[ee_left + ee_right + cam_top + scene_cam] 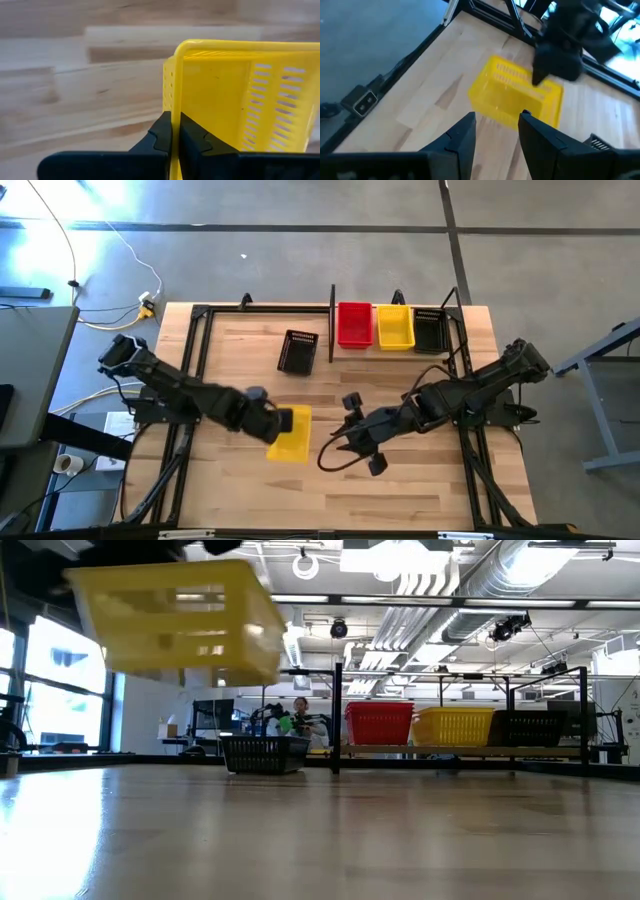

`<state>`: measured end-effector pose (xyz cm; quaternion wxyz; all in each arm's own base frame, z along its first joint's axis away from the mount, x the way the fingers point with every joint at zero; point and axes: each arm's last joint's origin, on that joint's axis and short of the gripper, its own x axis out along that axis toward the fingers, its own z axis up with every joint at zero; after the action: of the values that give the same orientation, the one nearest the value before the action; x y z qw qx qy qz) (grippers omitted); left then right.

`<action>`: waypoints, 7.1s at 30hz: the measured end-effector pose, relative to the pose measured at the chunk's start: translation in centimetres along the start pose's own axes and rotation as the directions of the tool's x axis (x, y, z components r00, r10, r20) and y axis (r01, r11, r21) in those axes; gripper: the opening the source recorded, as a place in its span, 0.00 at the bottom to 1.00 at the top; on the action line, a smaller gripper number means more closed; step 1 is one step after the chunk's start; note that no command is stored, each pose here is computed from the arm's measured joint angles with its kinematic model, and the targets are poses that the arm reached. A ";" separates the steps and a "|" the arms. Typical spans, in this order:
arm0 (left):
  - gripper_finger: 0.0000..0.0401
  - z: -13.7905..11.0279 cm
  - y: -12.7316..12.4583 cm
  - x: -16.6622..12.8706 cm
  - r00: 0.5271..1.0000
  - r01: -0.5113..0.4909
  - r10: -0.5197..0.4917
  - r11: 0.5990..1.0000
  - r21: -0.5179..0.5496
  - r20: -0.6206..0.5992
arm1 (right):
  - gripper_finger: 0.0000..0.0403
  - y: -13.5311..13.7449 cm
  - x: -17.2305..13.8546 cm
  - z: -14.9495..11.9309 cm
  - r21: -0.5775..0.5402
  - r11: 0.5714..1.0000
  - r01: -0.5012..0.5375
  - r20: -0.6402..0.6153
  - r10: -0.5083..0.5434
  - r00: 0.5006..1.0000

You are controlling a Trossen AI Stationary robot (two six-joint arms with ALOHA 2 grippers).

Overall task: Stack baskets on shelf by color
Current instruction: Stack the yellow bin on top of the yellow bin on the shelf, then stack the black bin on top of the black bin on the shelf

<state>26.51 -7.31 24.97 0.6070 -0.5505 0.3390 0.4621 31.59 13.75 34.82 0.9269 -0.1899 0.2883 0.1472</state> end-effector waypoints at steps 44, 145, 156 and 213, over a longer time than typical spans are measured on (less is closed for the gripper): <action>0.00 7.1 -3.9 1.5 0.972 0.223 -0.220 0.974 -0.031 0.077 | 0.32 -3.6 8.9 -5.0 0.168 0.985 0.040 -0.280 0.009 0.960; 0.33 15.3 -3.4 2.7 0.975 0.105 -0.192 0.843 0.528 0.113 | 0.00 -12.4 -13.5 -25.3 0.021 0.893 0.449 -0.320 -0.420 0.849; 0.33 15.3 -3.4 2.7 0.974 0.097 -0.190 0.837 0.539 0.120 | 0.00 -13.2 -12.9 -26.6 0.018 0.918 0.395 -0.369 -0.361 0.856; 0.33 19.3 -0.3 3.4 0.987 -0.106 0.048 0.914 0.391 0.155 | 0.27 -13.4 -12.4 -22.6 0.436 0.799 0.414 -0.356 -0.269 0.895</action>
<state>26.08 12.25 25.13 0.7099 -0.3676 0.4032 0.4453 16.11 -10.02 28.55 0.9054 -0.0106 0.4034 -0.1322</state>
